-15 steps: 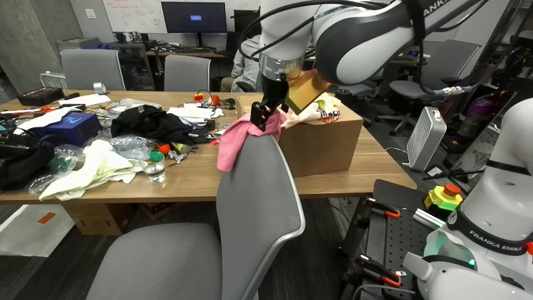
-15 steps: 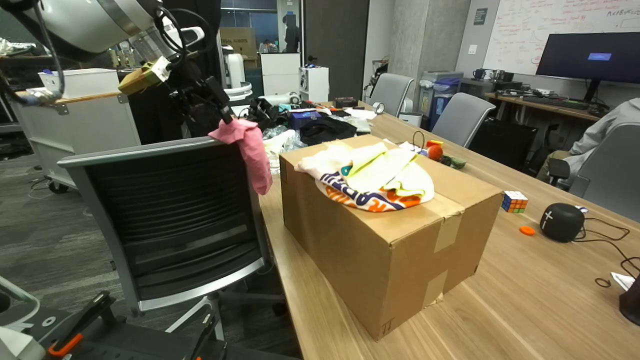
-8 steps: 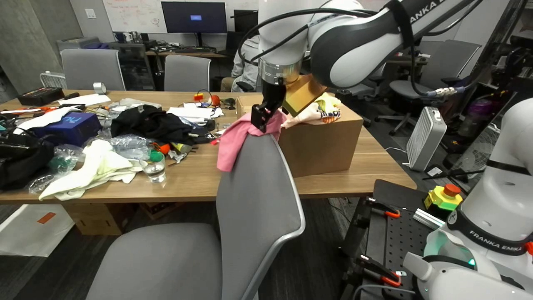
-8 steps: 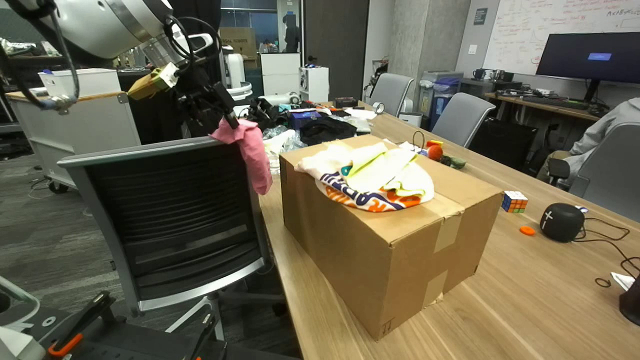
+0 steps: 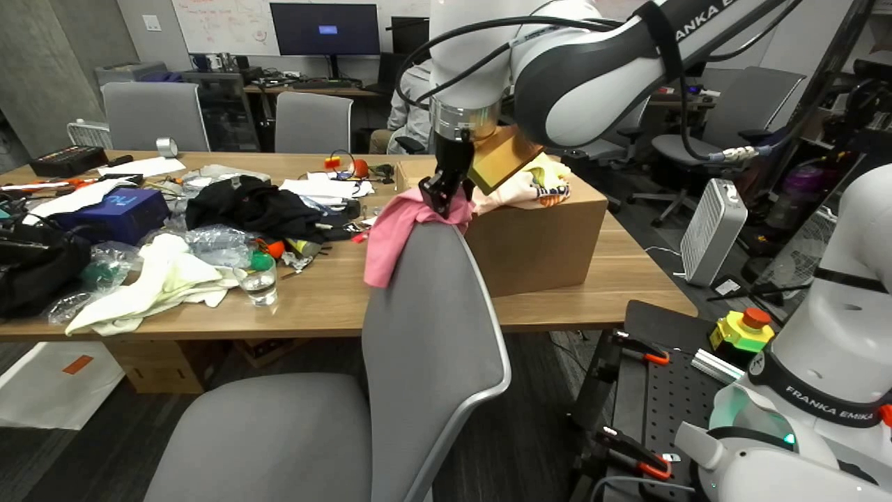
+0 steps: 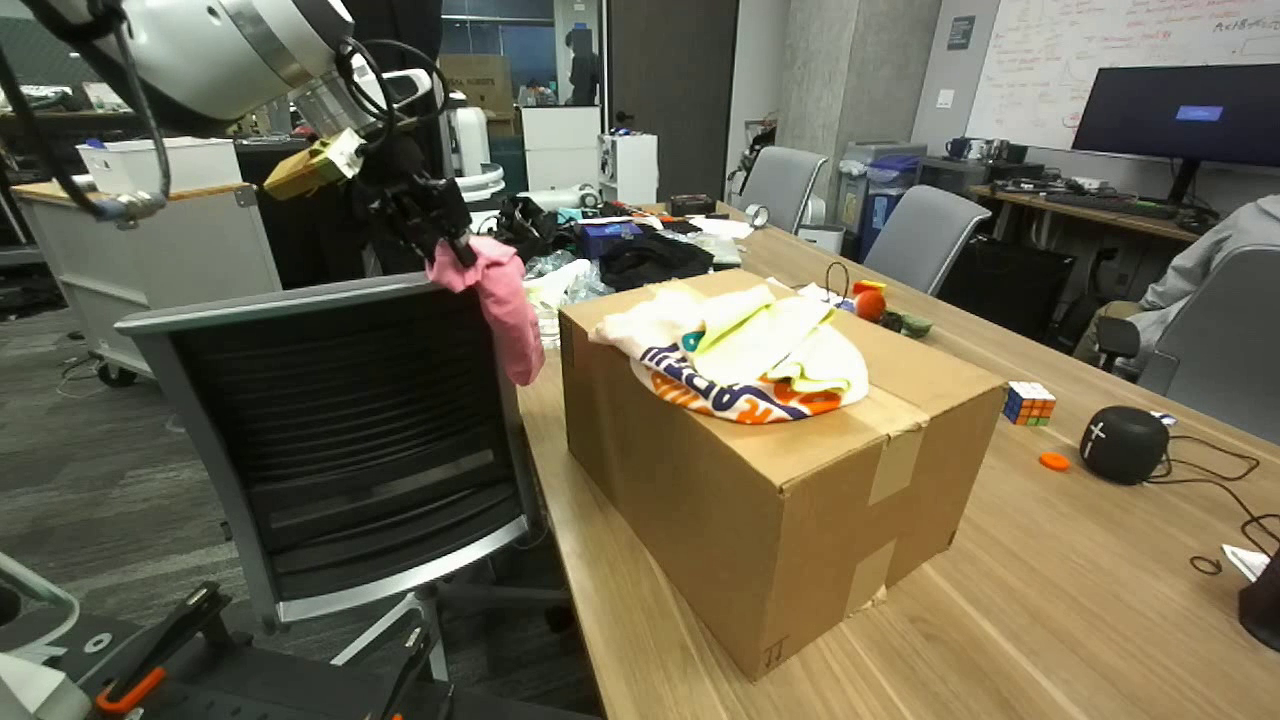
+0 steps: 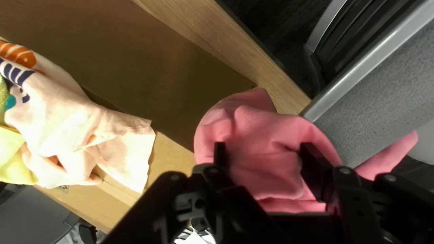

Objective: Put the shirts on the chair onto the box

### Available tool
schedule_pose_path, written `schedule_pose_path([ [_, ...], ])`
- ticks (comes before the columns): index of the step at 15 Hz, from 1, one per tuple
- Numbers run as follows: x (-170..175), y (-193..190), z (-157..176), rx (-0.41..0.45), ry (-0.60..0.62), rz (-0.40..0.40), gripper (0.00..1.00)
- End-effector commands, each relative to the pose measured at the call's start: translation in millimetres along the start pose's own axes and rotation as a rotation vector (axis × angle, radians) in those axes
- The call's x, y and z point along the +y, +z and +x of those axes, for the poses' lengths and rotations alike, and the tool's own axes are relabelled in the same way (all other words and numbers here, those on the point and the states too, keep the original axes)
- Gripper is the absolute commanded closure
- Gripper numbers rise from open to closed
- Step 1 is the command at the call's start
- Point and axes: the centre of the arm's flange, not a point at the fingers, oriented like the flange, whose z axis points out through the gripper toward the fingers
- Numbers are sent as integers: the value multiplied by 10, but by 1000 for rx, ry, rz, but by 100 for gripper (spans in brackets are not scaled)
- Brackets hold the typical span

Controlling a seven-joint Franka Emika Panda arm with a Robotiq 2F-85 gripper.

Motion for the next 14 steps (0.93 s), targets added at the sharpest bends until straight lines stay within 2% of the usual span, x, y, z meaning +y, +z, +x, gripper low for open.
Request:
schedule_pose_path([
  [1, -32, 15, 85, 29, 8, 7, 73],
  [3, -31, -4, 77, 31, 2, 9, 89],
  [5, -34, -88, 77, 42, -12, 12, 100],
  [10, -67, -657, 235, 44, 4, 104, 98],
  [12, -62, -1039, 381, 59, 12, 161, 98],
  [14, -2, -1420, 556, 111, 41, 182, 98],
])
